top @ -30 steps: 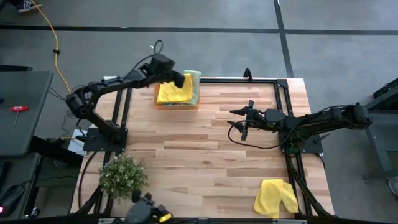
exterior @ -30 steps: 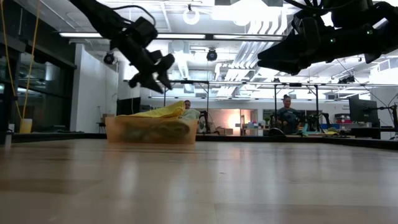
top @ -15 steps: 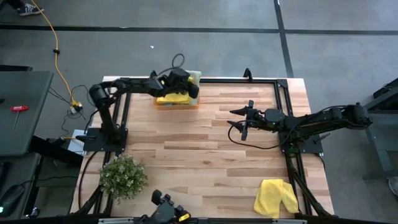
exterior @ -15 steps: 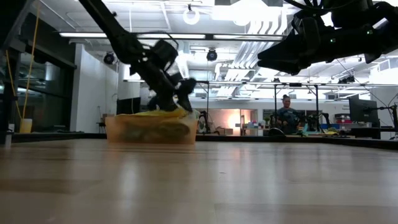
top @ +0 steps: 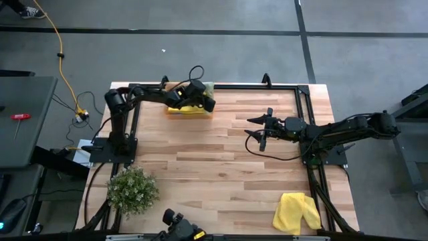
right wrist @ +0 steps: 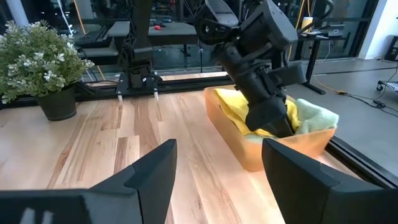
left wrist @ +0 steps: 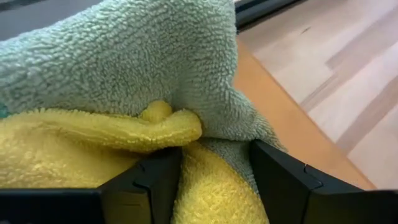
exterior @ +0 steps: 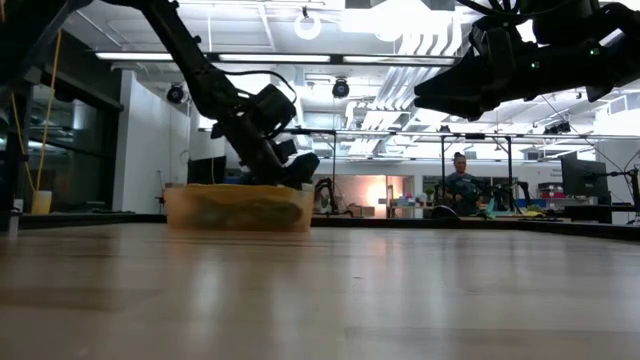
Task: Fold microfiber towels
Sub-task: Put the left yellow microfiber cloth into the orange bin, then adjust the green microfiber cloth on the orange bin
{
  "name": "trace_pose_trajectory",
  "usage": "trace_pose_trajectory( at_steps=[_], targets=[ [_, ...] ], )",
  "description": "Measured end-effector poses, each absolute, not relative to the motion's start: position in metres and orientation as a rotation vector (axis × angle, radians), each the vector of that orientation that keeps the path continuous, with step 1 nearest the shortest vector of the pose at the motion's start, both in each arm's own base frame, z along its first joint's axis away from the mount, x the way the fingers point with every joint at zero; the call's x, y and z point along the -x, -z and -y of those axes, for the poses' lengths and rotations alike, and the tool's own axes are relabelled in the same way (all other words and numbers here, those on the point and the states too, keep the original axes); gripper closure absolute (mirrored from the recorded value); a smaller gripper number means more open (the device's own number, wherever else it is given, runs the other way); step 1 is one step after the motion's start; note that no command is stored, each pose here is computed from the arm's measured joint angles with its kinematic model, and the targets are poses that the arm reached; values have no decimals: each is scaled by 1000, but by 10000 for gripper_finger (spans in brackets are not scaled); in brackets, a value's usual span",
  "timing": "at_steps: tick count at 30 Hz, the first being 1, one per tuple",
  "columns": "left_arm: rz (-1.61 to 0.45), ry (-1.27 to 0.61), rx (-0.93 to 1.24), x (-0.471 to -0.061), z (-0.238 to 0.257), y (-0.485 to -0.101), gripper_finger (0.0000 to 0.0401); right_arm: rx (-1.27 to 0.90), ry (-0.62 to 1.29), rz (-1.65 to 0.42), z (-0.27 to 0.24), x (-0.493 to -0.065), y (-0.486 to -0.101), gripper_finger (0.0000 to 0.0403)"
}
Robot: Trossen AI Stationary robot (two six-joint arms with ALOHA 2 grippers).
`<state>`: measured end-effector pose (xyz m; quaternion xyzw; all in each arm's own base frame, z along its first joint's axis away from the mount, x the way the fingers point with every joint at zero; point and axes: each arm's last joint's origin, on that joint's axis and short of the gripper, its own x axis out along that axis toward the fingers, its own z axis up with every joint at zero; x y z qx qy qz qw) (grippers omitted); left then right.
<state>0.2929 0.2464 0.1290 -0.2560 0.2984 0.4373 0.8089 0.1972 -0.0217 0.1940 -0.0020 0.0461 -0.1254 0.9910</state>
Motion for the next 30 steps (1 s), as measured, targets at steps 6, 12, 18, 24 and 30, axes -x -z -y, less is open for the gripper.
trace_pose_trajectory(
  at_steps=[6,12,18,24,30],
  targets=[
    [-635,-869,560,-289,-237,-156,218,11,251,-93,22,-197,-194,174],
    [-586,-922,497,-285,-235,-210,218,11,251,-91,22,-197,-194,174],
    [-553,-994,441,-297,-250,-228,218,7,251,-65,22,-198,-197,174],
    [-593,-1022,441,-319,-272,-212,218,7,251,-63,22,-198,-197,174],
    [-738,-1051,436,-323,-276,-193,218,10,251,-75,22,-198,-196,174]
  ],
)
